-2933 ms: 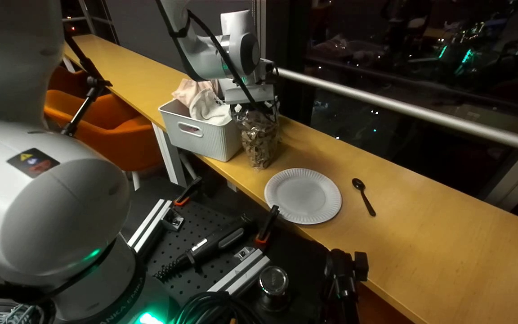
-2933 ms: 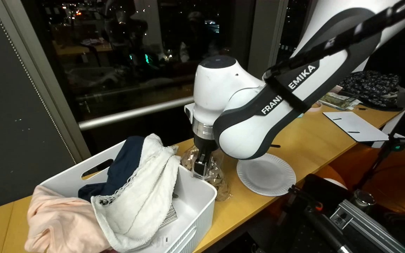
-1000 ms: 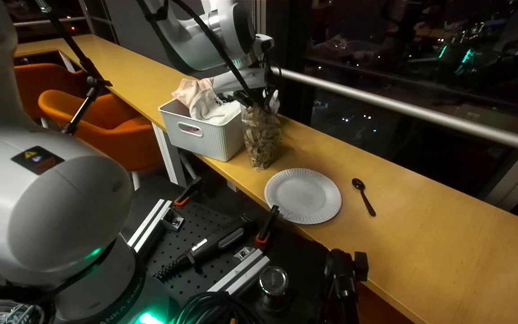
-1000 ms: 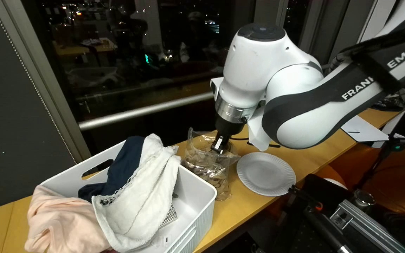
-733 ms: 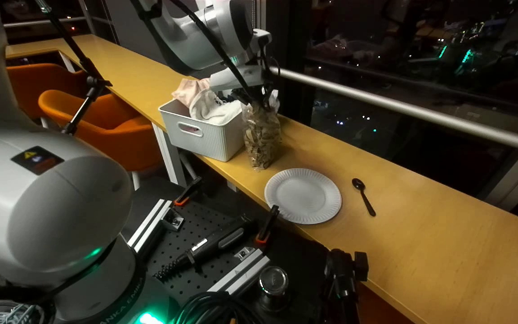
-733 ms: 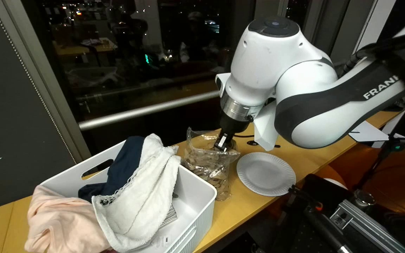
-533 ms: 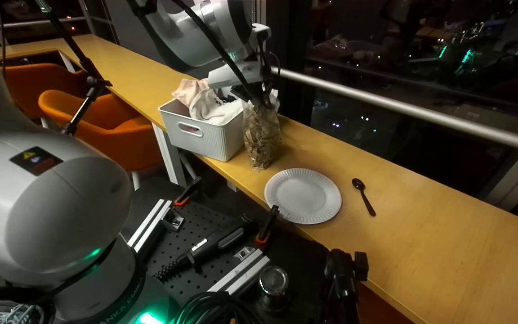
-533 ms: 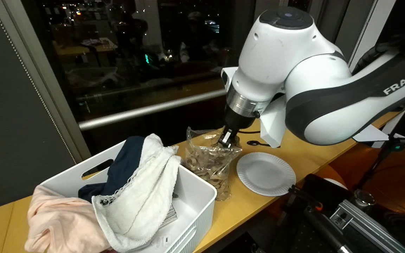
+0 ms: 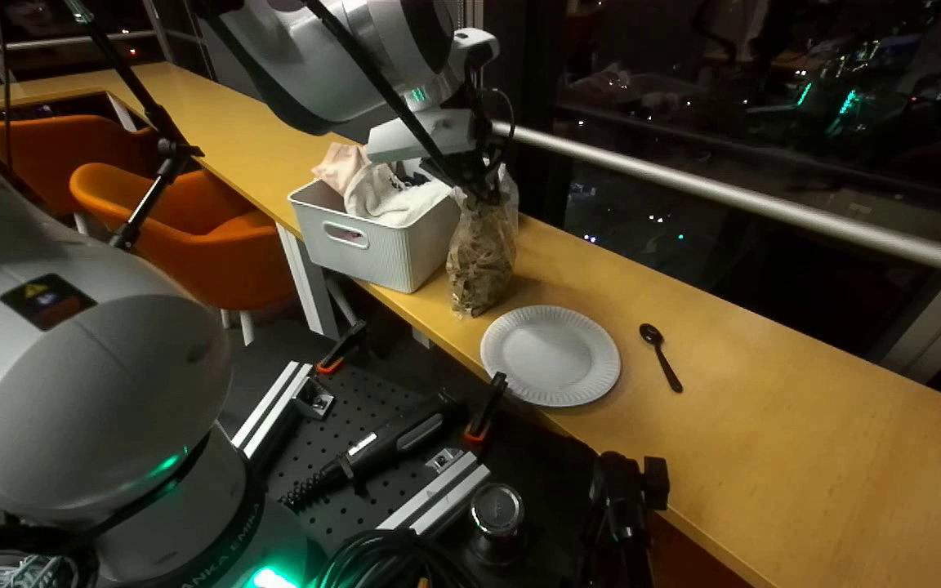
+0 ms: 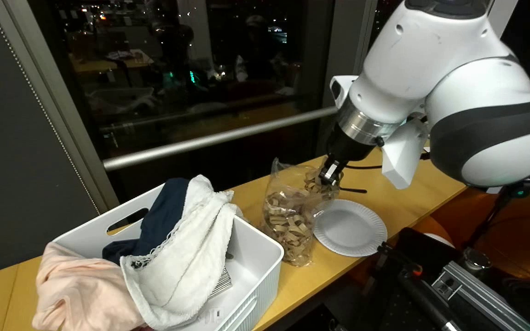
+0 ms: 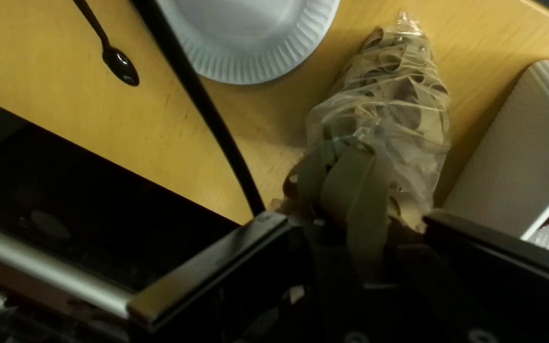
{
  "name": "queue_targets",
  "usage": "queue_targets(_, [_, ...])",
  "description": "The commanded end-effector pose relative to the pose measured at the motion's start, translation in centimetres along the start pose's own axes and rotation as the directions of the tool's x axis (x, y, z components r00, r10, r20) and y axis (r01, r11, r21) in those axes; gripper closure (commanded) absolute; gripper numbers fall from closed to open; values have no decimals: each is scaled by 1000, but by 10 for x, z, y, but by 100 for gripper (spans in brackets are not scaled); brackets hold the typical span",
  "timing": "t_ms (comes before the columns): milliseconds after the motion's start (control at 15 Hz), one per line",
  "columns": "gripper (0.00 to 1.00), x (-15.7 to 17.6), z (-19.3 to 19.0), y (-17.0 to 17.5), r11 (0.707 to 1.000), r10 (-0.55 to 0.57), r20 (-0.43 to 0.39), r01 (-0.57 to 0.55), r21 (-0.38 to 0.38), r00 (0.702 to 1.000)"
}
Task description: Put some rubber bands on the white plate.
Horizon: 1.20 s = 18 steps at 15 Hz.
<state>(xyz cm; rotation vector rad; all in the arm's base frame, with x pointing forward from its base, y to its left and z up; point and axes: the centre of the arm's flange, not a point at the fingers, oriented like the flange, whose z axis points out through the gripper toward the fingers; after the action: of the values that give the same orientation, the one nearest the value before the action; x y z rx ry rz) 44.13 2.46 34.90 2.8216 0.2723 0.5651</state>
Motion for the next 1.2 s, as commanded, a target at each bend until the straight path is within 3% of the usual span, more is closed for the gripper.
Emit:
queue_targets(0, [97,-43,-9,27,998,63,-14,-64,-19,998])
queue_targets(667, [97,-40,8,53,989,144,-16,-145,-17,989])
queue_targets(1133, [97,25,11,38,991,121,-133,-113,69,984])
